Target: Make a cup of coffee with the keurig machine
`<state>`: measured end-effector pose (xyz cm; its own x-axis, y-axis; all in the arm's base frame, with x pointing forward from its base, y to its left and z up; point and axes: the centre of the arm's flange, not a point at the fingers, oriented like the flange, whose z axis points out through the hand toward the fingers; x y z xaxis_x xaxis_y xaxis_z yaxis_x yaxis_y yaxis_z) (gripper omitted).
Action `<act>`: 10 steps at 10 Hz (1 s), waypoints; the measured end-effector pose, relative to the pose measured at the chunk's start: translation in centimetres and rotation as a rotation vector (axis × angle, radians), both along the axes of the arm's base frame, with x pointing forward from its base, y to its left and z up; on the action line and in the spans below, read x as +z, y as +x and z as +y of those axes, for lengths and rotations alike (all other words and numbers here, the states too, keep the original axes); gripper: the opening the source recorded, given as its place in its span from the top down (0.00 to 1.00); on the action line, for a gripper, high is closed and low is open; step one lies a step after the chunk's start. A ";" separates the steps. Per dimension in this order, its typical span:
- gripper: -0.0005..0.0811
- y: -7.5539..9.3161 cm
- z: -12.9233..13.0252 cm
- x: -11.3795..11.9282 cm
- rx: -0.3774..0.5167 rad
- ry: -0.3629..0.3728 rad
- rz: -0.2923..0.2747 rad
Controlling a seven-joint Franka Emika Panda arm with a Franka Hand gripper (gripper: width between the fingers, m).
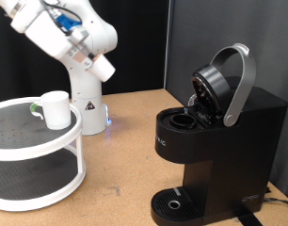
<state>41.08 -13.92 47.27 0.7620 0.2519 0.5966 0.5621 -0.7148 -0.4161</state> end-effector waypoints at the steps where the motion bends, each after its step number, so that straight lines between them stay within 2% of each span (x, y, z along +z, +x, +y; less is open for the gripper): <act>1: 0.47 0.9 0.9 0.4 0.056 0.002 0.034; 2: 0.47 2.0 1.2 0.4 0.087 -0.010 0.075; 5: 0.47 2.5 1.5 0.5 0.043 0.010 0.037; 8: 0.47 4.2 4.8 1.2 0.092 0.035 0.022; 10: 0.47 5.7 7.4 1.4 0.114 0.025 0.016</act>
